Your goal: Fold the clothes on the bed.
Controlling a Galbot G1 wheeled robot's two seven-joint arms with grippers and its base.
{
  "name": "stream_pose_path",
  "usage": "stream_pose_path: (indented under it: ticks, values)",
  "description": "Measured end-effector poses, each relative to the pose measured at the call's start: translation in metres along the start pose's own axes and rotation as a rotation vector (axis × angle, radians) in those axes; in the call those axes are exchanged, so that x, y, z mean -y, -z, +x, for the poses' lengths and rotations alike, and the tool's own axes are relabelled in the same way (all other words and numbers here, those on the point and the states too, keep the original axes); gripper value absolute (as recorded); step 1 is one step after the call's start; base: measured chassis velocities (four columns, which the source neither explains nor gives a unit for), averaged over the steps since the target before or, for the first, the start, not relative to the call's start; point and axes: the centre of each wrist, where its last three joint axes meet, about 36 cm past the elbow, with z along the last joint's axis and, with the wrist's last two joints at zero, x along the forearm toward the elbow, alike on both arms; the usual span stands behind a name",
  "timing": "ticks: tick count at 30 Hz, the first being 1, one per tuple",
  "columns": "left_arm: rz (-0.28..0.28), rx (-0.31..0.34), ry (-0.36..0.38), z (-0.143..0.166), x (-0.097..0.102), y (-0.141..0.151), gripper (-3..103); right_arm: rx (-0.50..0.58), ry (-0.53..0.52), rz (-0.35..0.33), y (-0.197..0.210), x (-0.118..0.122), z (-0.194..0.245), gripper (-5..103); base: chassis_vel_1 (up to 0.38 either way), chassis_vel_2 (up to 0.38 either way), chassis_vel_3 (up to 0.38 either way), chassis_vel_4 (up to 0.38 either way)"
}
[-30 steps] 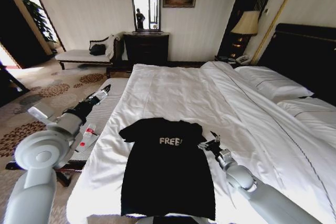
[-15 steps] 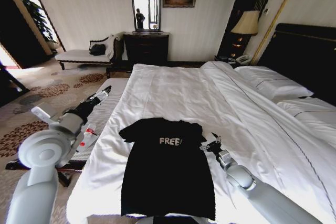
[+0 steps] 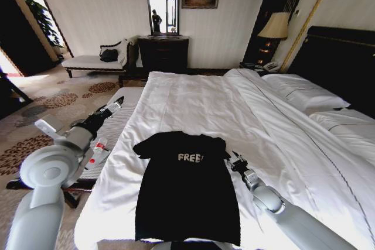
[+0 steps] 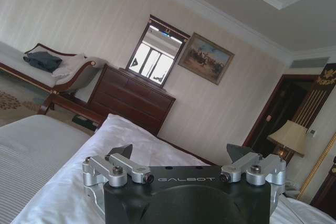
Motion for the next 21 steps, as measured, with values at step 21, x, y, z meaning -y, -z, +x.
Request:
stream_pose_path:
  ticks: [21]
  values:
    - [0.002,-0.002,0.009,-0.002,-0.001,-0.002,100,0.091,-0.007,-0.2,0.034,0.02,-0.01,0,0.0,0.0,0.0,0.0]
